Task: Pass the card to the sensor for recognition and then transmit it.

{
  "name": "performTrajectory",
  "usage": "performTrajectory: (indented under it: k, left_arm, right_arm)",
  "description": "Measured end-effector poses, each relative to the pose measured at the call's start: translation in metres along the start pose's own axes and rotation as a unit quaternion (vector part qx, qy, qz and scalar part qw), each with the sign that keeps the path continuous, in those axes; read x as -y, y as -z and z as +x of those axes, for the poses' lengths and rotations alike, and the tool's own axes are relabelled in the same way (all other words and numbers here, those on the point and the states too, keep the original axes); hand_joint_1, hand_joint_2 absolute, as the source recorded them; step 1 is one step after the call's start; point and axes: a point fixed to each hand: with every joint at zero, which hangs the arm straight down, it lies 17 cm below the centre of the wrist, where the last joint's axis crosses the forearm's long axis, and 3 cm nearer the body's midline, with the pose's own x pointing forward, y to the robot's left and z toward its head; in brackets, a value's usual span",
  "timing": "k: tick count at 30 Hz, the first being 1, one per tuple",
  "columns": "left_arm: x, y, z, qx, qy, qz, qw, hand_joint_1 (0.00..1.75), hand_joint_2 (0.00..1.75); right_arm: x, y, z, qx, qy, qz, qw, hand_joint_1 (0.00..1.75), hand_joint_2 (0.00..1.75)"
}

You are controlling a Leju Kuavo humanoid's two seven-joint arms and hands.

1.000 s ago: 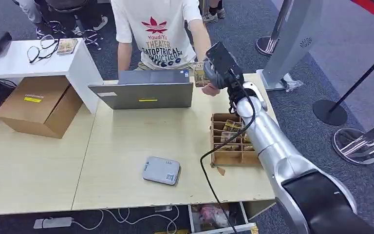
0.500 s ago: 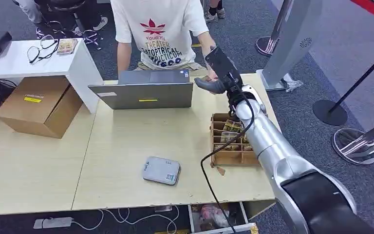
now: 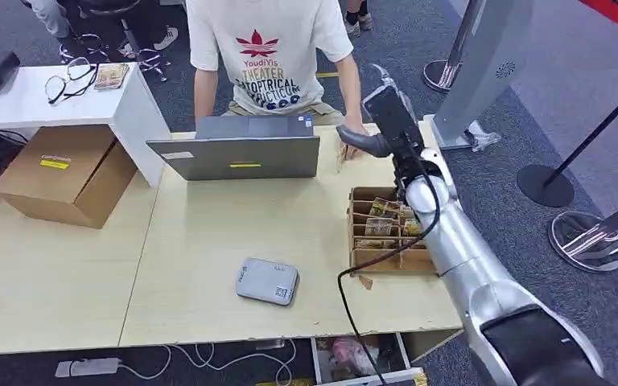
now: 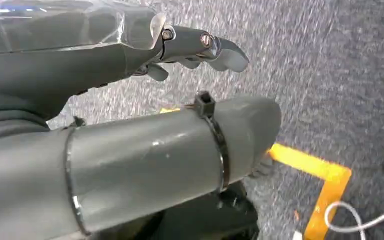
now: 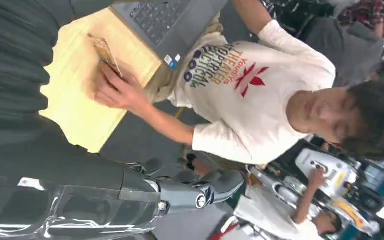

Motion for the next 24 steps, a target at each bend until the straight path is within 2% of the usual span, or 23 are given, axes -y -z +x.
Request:
performTrajectory:
  k: [6, 12, 14, 18, 21, 24]
  left_arm:
    - [0.006, -0.004, -0.002, -0.001, -0.008, -0.003, 1.0, 0.0, 0.0]
    - [0.006, -0.005, -0.001, 0.001, -0.016, -0.001, 1.0, 0.0, 0.0]
    - [0.006, -0.005, -0.001, 0.002, -0.019, 0.0, 1.0, 0.0, 0.0]
    - [0.006, -0.005, 0.0, 0.002, -0.022, 0.001, 1.0, 0.0, 0.0]
    - [0.006, -0.005, 0.001, 0.004, -0.024, 0.003, 1.0, 0.0, 0.0]
    - [0.005, -0.005, 0.001, 0.003, -0.026, 0.005, 1.0, 0.0, 0.0]
  right_arm:
    - [0.007, -0.046, 0.002, 0.032, -0.094, 0.003, 0.995, 0.0, 1.75]
    - [0.009, -0.093, -0.006, 0.045, -0.211, 0.033, 0.976, 0.0, 1.75]
    - [0.008, -0.106, -0.01, 0.046, -0.228, 0.042, 0.972, 0.09, 1.75]
    - [0.005, -0.127, -0.016, 0.042, -0.246, 0.056, 0.967, 0.14, 1.75]
    - [0.002, -0.14, -0.021, 0.037, -0.248, 0.064, 0.966, 0.1, 1.75]
    - [-0.001, -0.148, -0.023, 0.034, -0.249, 0.071, 0.965, 0.24, 1.75]
